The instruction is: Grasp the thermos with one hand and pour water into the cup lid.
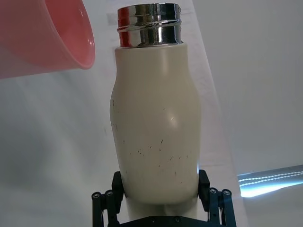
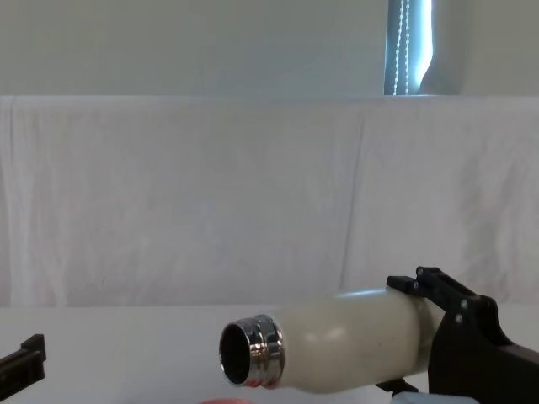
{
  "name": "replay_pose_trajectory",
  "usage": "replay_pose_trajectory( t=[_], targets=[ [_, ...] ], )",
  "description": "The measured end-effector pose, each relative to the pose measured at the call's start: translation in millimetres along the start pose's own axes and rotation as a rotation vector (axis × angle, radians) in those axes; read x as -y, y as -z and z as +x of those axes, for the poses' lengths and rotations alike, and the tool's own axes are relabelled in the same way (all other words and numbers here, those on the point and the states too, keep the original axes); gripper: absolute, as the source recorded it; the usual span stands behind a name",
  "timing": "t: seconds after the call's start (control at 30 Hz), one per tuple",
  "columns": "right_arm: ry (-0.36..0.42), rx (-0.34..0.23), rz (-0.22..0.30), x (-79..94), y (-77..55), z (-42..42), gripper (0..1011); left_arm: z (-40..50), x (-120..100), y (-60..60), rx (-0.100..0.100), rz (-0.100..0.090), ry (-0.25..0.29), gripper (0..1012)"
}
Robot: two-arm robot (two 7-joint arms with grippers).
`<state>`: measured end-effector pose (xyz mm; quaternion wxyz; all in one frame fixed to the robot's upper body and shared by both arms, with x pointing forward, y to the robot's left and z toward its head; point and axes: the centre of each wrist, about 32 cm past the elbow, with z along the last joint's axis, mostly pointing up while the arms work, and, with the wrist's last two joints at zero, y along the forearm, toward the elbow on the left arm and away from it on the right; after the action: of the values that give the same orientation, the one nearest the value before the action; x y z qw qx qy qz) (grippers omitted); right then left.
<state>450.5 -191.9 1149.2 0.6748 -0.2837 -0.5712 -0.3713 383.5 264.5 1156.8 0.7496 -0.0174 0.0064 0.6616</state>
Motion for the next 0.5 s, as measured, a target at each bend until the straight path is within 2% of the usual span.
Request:
replay_pose_trajectory(
  t=[0.5],
  targets=[
    [-0.005, 0.016, 0.001, 1.2, -0.3, -0.4, 955, 0.0, 0.0, 0.0, 0.0, 0.0, 0.0, 1001]
  ],
)
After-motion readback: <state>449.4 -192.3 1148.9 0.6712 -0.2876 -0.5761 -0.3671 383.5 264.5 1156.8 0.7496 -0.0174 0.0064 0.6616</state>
